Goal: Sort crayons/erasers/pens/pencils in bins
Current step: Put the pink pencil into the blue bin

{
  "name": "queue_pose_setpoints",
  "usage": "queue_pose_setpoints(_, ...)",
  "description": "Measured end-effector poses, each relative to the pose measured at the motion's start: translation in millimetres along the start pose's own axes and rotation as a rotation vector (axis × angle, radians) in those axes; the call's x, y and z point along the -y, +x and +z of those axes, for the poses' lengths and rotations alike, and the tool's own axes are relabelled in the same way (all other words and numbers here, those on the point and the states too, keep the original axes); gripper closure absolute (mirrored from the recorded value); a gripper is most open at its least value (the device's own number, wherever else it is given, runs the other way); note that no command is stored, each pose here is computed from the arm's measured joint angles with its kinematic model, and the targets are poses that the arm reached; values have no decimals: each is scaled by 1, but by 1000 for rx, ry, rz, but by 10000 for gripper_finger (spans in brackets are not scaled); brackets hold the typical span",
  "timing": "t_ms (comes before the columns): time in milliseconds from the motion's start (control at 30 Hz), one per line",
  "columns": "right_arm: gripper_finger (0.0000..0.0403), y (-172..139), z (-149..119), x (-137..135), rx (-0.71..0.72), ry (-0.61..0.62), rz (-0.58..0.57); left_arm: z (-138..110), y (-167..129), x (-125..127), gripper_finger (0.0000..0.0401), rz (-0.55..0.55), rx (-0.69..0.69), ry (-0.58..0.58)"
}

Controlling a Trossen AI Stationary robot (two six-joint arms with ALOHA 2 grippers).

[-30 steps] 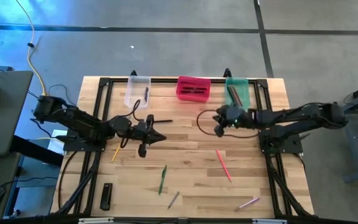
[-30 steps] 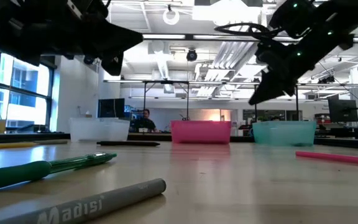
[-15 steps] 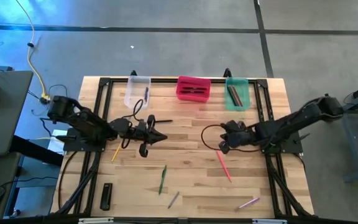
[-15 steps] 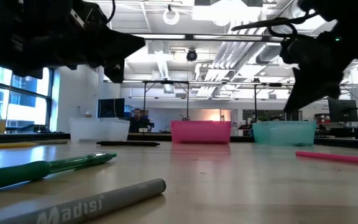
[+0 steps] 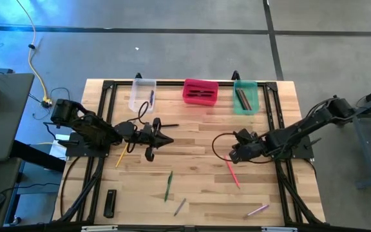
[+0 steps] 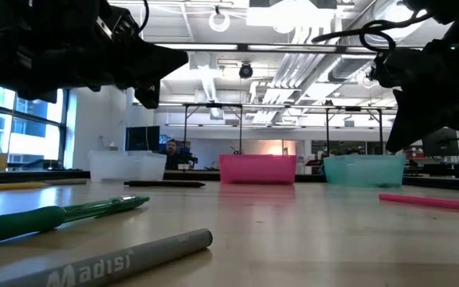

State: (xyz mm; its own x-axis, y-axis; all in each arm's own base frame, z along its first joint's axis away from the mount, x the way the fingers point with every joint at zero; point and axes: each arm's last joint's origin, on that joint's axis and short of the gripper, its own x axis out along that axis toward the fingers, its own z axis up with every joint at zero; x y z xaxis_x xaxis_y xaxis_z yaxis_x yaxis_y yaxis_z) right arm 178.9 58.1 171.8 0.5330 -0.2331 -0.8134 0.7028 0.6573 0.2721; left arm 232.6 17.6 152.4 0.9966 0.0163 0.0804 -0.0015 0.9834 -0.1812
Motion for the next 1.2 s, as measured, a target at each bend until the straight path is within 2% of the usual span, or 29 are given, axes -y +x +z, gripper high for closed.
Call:
queue_pose_setpoints(233, 403, 4, 5, -19, -70, -67, -109, 0, 0, 0, 401, 1, -4, 0)
queue_pose_setpoints(367, 393, 9, 7, -33, -151, -47, -146, -1, 0, 0, 401, 2, -8, 0)
queue_pose_setpoints(667, 298, 30, -2, -50, -283, 32, -189, -2, 0, 0, 401, 2, -16, -1)
queue_pose_setpoints(767, 281, 37, -5, -52, -313, 37, -189, -2, 0, 0, 401, 2, -16, -1)
queue_pose_setpoints(933, 277, 45, -8, -56, -318, 42, -176, -2, 0, 0, 401, 3, -17, -1)
queue_pose_setpoints(1200, 280, 56, -13, -55, -328, 24, -214, -2, 0, 0, 401, 4, -24, -1)
